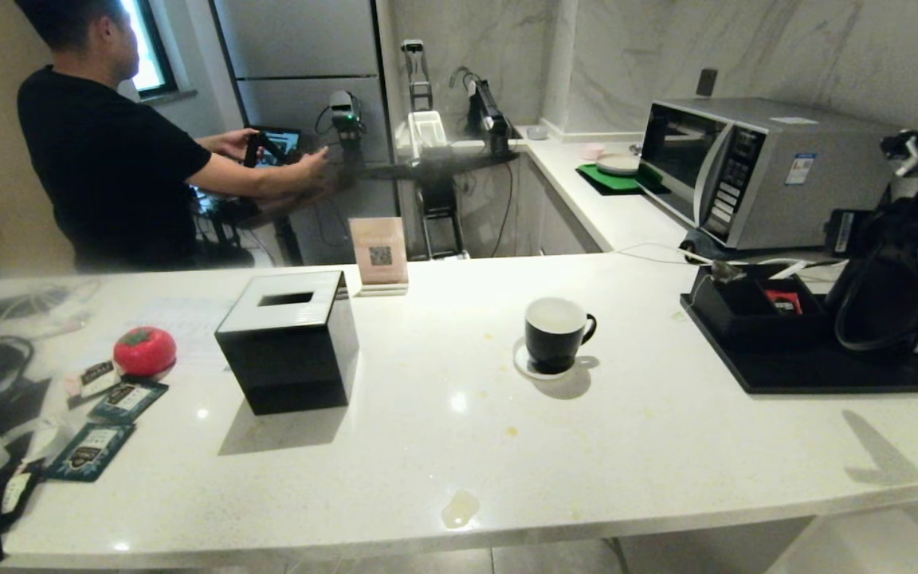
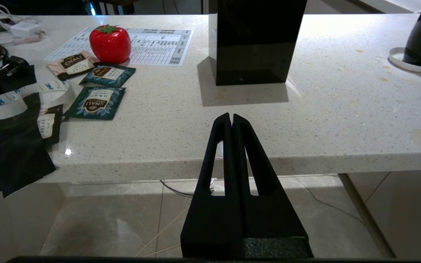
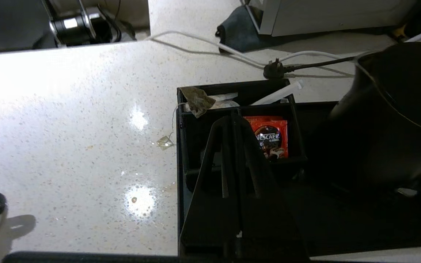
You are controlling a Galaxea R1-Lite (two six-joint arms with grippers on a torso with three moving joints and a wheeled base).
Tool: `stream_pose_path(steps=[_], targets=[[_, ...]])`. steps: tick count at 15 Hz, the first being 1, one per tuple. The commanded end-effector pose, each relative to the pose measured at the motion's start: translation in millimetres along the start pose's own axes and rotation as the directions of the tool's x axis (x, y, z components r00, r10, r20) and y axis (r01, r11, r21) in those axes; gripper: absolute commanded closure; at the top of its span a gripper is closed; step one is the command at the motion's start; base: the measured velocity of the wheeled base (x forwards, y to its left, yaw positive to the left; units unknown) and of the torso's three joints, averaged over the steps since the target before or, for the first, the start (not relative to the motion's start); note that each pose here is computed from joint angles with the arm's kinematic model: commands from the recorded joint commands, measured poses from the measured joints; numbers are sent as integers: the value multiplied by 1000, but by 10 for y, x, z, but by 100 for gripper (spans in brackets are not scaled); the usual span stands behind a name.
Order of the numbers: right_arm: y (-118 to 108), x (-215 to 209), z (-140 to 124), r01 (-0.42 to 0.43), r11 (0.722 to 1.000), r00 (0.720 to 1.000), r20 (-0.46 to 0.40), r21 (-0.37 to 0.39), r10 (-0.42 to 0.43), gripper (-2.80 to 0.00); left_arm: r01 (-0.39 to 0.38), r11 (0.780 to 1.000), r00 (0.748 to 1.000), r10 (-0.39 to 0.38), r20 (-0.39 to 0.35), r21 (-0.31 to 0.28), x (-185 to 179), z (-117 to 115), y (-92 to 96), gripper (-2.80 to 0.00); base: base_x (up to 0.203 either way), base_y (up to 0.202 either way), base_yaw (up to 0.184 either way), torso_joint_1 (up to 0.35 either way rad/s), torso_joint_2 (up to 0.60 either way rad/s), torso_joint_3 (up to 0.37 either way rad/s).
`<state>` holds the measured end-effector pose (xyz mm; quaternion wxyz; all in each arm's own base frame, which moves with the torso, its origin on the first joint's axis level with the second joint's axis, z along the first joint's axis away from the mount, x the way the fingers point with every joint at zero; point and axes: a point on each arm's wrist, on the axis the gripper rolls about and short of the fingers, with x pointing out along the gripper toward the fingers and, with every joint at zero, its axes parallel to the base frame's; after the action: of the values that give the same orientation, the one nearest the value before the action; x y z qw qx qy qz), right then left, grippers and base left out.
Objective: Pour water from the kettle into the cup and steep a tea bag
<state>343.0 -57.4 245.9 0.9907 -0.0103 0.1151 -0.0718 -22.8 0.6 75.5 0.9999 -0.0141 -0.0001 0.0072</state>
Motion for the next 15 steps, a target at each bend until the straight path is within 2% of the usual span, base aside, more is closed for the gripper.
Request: stream_pose_path(steps=[1, 5, 9, 15], targets=[[10, 206, -3, -8, 1000, 999, -44, -24, 6, 0, -1, 1000, 1000, 1, -2, -1, 1, 0, 0, 0, 0, 0, 0, 0, 0, 0], [49, 524, 14, -26, 997, 993, -118, -66, 18, 0, -1, 1000, 1000, 1, -2, -1, 1, 0, 0, 0, 0, 0, 0, 0, 0, 0], [117, 798, -135, -49, 996, 977, -210, -70, 34, 0, -1, 1000, 1000, 1, -2, -1, 1, 0, 0, 0, 0, 0, 0, 0, 0, 0], [161, 1053, -278, -58, 996, 970, -239, -71, 39, 0, -1, 1000, 1000, 1, -2, -1, 1, 0, 0, 0, 0, 0, 0, 0, 0, 0]])
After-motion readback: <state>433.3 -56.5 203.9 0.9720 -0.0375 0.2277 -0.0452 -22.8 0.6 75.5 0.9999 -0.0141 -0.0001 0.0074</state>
